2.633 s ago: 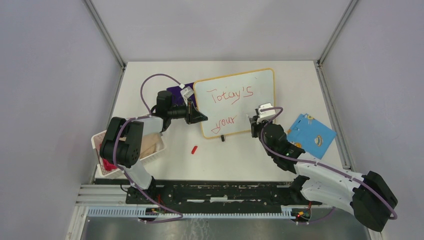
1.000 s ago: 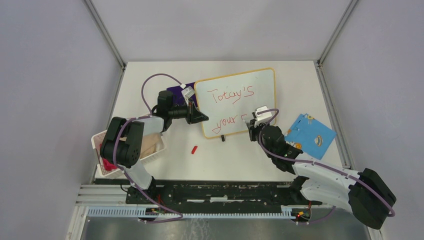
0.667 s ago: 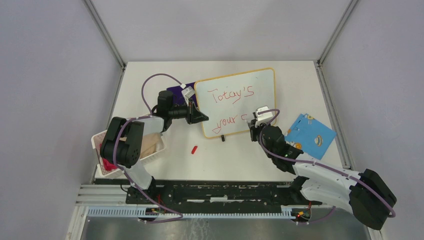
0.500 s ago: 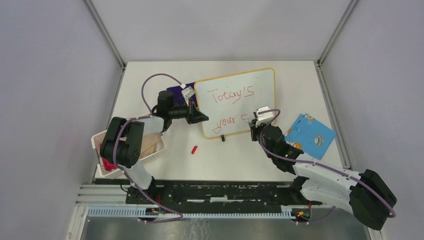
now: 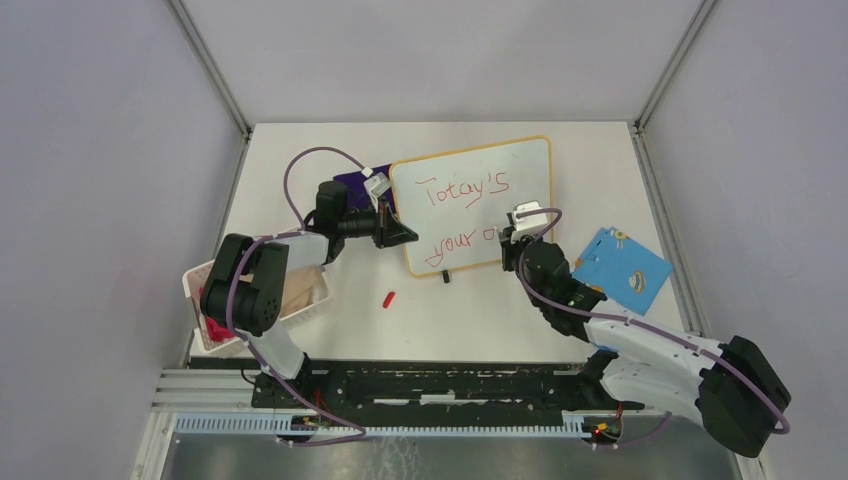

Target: Write a sentence on the whiteboard

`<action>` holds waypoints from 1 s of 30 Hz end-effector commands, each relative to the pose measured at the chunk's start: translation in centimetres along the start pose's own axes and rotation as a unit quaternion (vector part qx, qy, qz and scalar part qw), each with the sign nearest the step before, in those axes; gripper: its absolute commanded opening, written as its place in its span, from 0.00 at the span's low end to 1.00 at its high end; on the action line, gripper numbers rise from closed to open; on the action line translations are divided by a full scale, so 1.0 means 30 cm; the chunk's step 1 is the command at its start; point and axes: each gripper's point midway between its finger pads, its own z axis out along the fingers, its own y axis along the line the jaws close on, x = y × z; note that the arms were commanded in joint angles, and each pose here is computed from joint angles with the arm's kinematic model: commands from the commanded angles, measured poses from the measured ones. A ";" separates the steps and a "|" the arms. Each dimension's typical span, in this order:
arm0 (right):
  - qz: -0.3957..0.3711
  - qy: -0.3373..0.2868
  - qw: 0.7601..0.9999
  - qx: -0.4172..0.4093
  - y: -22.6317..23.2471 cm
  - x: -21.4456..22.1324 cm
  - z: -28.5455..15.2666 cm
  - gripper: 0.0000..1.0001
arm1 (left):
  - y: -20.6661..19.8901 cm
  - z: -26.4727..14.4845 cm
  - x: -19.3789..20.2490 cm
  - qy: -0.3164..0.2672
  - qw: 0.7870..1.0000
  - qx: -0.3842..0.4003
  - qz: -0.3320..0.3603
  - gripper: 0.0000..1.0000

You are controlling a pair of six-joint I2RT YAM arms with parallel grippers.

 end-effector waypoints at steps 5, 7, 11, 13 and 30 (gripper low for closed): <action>0.015 -0.051 0.999 0.010 -0.004 -0.158 0.023 0.00 | 0.068 0.016 0.156 0.059 0.997 -0.051 0.019 0.02; 0.016 -0.055 0.998 0.010 -0.003 -0.176 0.026 0.00 | 0.068 0.016 0.156 0.060 0.997 -0.051 0.019 0.02; 0.015 -0.059 0.998 0.009 -0.001 -0.194 0.032 0.00 | 0.068 0.016 0.156 0.060 0.997 -0.051 0.018 0.02; 0.015 -0.058 0.998 0.009 -0.001 -0.194 0.035 0.00 | 0.068 0.017 0.156 0.060 0.997 -0.051 0.018 0.02; 0.015 -0.029 0.999 0.006 -0.009 -0.092 0.025 0.00 | 0.067 0.018 0.158 0.060 0.997 -0.050 0.018 0.02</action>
